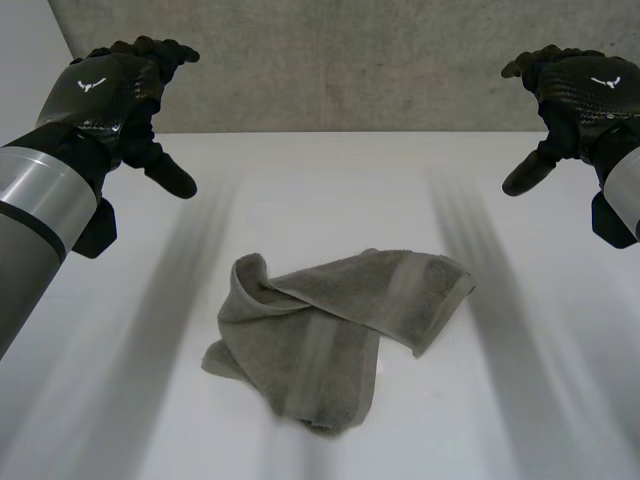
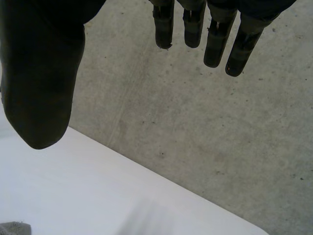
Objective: Fold the towel.
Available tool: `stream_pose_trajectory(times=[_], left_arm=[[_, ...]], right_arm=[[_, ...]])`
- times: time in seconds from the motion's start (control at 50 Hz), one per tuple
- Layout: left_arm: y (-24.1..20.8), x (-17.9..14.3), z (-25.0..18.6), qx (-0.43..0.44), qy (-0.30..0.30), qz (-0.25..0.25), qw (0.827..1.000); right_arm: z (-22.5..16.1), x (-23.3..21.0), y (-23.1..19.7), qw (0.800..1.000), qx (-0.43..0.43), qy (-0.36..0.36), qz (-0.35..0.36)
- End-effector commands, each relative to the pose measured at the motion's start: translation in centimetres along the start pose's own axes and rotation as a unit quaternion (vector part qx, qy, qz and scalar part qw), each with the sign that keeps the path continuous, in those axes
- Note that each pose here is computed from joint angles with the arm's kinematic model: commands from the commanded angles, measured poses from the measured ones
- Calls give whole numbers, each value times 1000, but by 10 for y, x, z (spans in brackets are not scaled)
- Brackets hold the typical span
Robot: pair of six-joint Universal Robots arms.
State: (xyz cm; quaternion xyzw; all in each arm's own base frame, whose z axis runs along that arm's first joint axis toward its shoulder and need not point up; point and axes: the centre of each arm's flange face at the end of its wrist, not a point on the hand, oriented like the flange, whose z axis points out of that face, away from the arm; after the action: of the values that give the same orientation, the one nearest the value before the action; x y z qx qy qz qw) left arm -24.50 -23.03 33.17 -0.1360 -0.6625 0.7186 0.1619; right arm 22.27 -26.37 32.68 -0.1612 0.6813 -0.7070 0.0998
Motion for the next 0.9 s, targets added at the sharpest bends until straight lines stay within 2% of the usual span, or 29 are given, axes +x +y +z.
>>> stream_pose_trajectory(times=[0.02, 0.18, 0.28, 0.32, 0.38, 0.5, 0.56, 0.66, 0.78, 0.82, 0.9], left_arm=[[0, 0, 0, 0, 0, 0, 1000], [-2, -7, 1, 2, -12, 0, 1000], [0, -15, 1, -13, -26, -1, 1000], [6, -22, -4, -49, -40, -2, 998], [16, -26, -6, -82, -48, -6, 995], [29, -28, -7, -98, -50, -8, 994], [40, -29, 1, -95, -51, -10, 994], [78, -27, 18, -119, -46, -11, 992], [108, -18, 32, -146, -31, -12, 989], [127, -9, 43, -164, -20, -19, 986], [147, -4, 54, -183, -19, -34, 982]], right_arm=[[0, 1, -1, 1000, 1, 1, -1], [-1, 3, -7, 1000, 13, 5, -8], [-3, 4, -4, 1000, -10, 9, -15], [-12, -1, 12, 997, -74, -4, -10], [-13, -3, 29, 994, -111, -10, -5], [-4, -6, 44, 995, -97, -12, -5], [-3, -18, 50, 996, -77, -33, -7], [0, -66, 84, 990, -73, -119, -15], [2, -92, 116, 982, -100, -155, -33], [5, -103, 143, 975, -125, -172, -64], [8, -111, 166, 967, -138, -184, -109]])
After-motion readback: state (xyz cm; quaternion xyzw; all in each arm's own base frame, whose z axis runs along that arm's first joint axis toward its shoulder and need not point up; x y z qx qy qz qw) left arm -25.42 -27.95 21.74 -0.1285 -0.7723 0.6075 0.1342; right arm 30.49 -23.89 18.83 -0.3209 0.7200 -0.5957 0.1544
